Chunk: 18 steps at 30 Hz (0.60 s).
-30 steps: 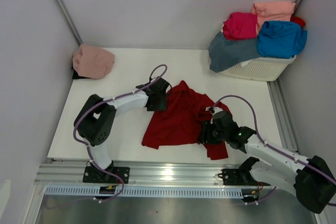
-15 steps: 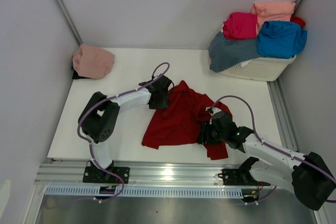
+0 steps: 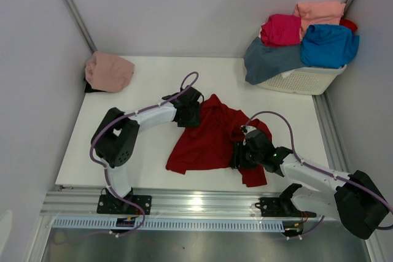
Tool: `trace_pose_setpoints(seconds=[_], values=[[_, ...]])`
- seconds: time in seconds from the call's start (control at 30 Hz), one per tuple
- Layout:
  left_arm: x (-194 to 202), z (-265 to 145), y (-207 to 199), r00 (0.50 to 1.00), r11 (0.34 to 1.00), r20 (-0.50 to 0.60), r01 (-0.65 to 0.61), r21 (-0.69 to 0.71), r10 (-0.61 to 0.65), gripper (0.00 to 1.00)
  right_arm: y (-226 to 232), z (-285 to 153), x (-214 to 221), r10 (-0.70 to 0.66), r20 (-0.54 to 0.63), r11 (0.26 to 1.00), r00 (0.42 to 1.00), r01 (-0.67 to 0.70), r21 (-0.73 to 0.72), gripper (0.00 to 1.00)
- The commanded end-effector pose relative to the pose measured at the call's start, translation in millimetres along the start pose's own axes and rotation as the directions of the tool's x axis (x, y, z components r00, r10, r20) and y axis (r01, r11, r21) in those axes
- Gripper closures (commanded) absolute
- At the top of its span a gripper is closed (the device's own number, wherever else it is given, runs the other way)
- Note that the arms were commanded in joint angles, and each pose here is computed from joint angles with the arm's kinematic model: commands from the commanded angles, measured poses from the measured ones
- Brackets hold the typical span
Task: Fold and stack the t-shirts
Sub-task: Flatten out the tshirt
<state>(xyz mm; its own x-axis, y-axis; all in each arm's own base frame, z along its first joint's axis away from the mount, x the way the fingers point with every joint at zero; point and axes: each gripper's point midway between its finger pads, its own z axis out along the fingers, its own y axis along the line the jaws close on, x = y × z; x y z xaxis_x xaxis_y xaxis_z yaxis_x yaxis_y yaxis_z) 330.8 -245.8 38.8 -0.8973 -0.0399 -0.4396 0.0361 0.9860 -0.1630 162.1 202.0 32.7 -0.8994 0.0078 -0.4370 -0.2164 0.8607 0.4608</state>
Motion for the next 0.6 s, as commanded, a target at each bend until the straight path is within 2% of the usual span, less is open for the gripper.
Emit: trace_pose_setpoints(seconds=[0.0, 0.1, 0.33, 0.47, 0.57], values=[[-10, -3, -22, 1.000, 0.993, 0.019, -0.003, 0.115, 0.001, 0.48, 9, 0, -10, -0.023, 0.032, 0.999, 0.999, 0.024, -0.032, 0.49], [-6, -5, -20, 1.000, 0.995, 0.000, 0.002, 0.104, -0.002, 0.50, 9, -1, -9, -0.024, 0.031, 0.999, 0.999, 0.025, -0.030, 0.49], [-4, -33, -8, 0.996, 0.992, 0.079, 0.025, 0.125, -0.035, 0.49, 6, -2, -8, -0.014, 0.037, 1.000, 0.999, 0.015, -0.022, 0.49], [-5, -32, 2, 0.996, 0.997, 0.085, 0.032, 0.070, -0.038, 0.50, 7, -1, -8, -0.012, 0.032, 1.000, 0.999, 0.013, -0.026, 0.49], [-8, -34, 0, 0.993, 0.996, 0.108, 0.033, 0.087, -0.042, 0.50, 8, -1, -9, -0.011, 0.034, 1.000, 0.999, 0.012, -0.026, 0.49]])
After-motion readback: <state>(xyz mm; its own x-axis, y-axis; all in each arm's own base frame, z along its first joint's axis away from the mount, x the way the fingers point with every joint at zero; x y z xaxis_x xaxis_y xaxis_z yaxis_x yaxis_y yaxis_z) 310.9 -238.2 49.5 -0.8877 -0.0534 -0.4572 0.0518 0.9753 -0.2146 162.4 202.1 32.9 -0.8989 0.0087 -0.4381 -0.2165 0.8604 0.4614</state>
